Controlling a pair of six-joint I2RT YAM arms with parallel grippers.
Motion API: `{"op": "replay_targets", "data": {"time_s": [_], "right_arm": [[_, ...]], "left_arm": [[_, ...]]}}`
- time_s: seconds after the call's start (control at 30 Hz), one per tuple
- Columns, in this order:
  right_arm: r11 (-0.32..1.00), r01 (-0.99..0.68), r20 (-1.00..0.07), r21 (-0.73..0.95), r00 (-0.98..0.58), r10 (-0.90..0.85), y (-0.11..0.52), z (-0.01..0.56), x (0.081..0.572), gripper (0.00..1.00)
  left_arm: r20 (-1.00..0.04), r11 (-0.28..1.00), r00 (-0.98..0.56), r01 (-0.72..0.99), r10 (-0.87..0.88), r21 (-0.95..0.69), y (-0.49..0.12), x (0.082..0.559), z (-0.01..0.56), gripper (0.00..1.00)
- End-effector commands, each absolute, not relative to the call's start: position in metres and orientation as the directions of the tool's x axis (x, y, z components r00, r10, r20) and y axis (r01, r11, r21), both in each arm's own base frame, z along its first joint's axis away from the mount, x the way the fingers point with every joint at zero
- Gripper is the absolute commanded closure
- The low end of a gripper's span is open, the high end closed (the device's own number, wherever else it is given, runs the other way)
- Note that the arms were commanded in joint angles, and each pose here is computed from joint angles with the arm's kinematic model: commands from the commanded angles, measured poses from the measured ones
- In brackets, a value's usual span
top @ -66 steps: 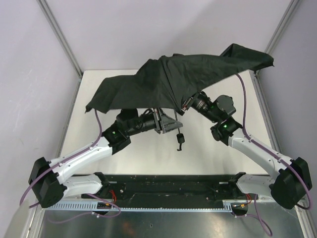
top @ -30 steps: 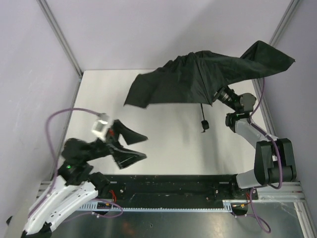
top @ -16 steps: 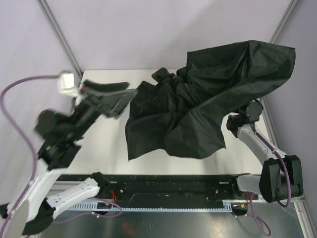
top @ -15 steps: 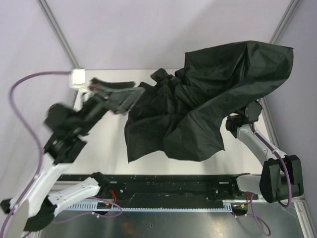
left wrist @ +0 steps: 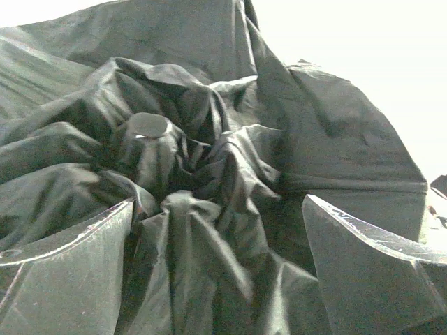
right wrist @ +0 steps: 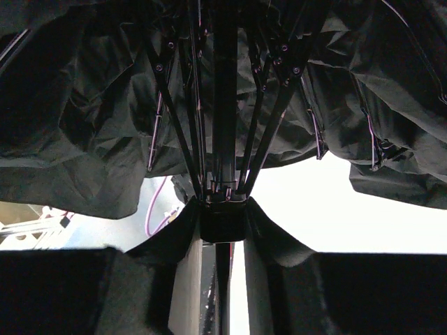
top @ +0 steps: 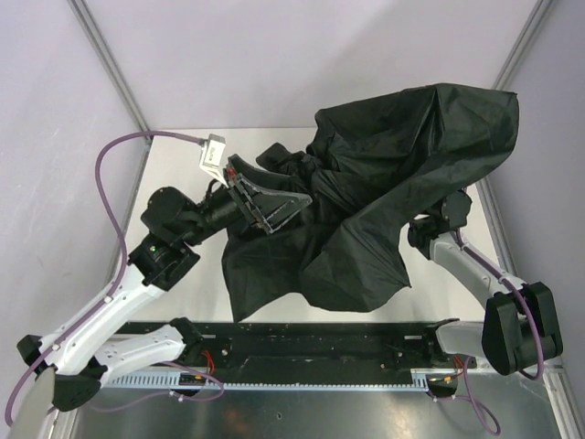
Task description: Put away the umbrella
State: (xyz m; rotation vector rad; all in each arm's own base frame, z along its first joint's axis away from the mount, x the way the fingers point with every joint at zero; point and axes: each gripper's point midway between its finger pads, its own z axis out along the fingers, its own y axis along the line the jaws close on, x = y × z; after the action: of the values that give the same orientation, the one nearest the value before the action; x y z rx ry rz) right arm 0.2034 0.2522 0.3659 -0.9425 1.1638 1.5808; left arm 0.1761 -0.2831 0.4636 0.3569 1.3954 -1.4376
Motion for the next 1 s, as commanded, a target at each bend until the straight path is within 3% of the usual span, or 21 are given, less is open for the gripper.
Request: {"op": "replay_targets", "data": {"time_s": [0.0,0.2,0.37,0.53,0.83,0.97], "right_arm": [[-0.103,-0.995,-0.939,-0.003,-0.033,0.343,0.252,0.394,0.19,1.0],[-0.113,-0.993,-0.936,-0.028,-0.014,0.353,0.256,0.402,0.178,1.0],[-0.11,-0.994,-0.942,-0.022,-0.016,0.336,0.255,0.401,0.176,1.0],[-0.116,-0.993,-0.951,-0.012,-0.024,0.307,0.256,0.397,0.173,1.0],[-0.051,-0.999,-0.969,0.006,-0.018,0.248,0.261,0.383,0.177,1.0],[-0.036,-0.999,-0.969,0.009,-0.018,0.247,0.261,0.383,0.179,1.0]], "left_arm": [[-0.796,0.178,-0.353,0.854,-0.492,-0.489,-0.29,0.164,0.48,0.01],[-0.774,0.214,-0.352,0.826,-0.526,-0.521,-0.289,0.175,0.482,0.01],[-0.719,0.282,-0.293,0.776,-0.631,-0.564,-0.245,0.17,0.473,0.04],[-0.696,0.357,-0.201,0.741,-0.69,-0.568,-0.202,0.162,0.486,0.29],[-0.82,0.334,-0.224,0.833,-0.526,-0.442,-0.236,0.151,0.519,0.93],[-0.83,0.321,-0.252,0.836,-0.497,-0.446,-0.249,0.156,0.516,1.0]]}}
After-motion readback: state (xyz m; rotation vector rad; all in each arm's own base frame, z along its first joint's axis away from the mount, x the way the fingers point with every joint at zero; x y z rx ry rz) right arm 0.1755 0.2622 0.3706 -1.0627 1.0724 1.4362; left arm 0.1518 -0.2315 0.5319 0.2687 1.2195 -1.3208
